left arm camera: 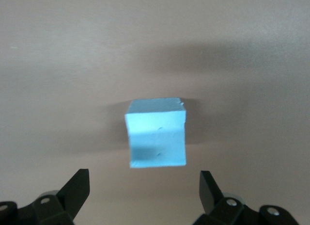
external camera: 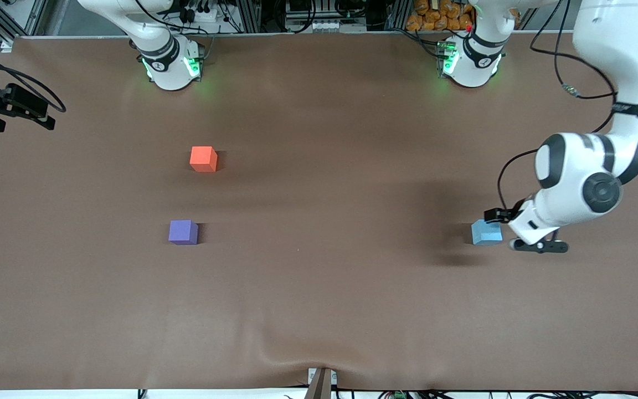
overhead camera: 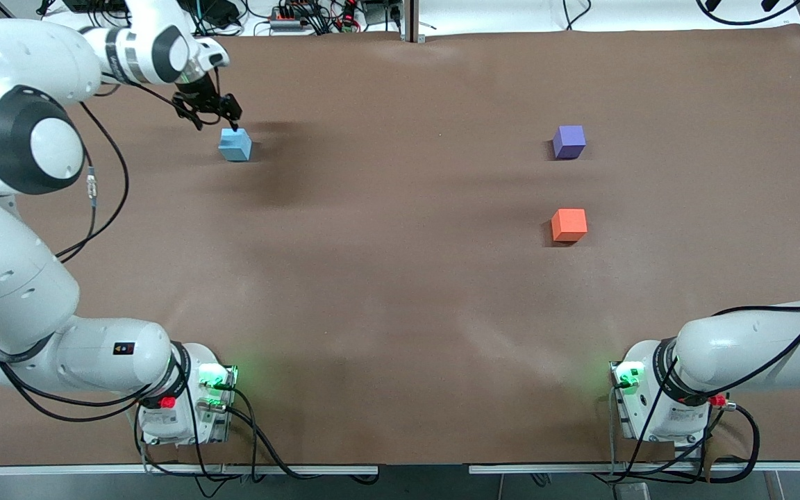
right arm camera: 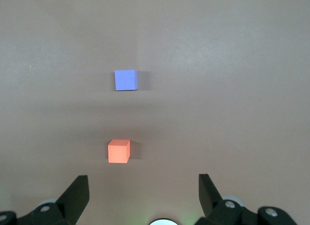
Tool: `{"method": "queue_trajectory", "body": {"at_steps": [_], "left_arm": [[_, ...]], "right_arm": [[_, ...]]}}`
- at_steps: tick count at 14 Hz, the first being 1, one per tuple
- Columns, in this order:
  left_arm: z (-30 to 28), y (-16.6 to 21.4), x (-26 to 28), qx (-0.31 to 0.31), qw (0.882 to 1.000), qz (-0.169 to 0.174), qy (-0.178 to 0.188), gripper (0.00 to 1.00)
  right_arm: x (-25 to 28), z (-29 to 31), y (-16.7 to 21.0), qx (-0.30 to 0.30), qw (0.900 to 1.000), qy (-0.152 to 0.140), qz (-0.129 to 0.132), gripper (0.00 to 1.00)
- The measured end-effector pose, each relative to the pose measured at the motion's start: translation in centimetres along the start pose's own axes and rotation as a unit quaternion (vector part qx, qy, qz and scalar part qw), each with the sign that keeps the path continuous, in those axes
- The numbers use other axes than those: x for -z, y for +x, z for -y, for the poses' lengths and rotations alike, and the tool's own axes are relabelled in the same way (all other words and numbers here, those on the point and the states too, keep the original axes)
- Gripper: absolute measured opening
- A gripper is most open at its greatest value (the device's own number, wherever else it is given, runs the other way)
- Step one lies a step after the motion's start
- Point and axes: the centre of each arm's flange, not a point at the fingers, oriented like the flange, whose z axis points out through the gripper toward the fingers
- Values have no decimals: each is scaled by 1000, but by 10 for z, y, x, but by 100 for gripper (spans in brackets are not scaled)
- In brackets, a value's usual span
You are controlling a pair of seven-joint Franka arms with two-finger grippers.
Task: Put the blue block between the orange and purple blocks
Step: 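Lower the left gripper around the light-blue cube and close it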
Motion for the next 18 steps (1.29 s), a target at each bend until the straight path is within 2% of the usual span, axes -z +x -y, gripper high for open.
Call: {"method": "queue_trajectory", "body": {"at_steps": [5, 9, 10, 13, 16, 18], "left_arm": [[-1, 7, -27, 2, 1000, -7, -2, 100], [-2, 7, -59, 1, 1000, 13, -4, 100], [-2, 8, -64, 1, 1000, 12, -4, 94], [-5, 14, -65, -2, 1000, -3, -5, 60], [-9, 24, -51, -5, 1000, -21, -4, 57], [-12, 35, -25, 1, 999, -48, -5, 54]], "right_arm": [[0, -7, 0, -7, 1000, 2, 0, 100], [0, -8, 0, -7, 1000, 3, 0, 100], [0, -8, 0, -7, 1000, 3, 0, 100], [0, -8, 0, -8, 1000, 3, 1, 100], [0, -8, -1, -7, 1000, 3, 2, 100], [0, -8, -1, -8, 1000, 3, 3, 100]]}}
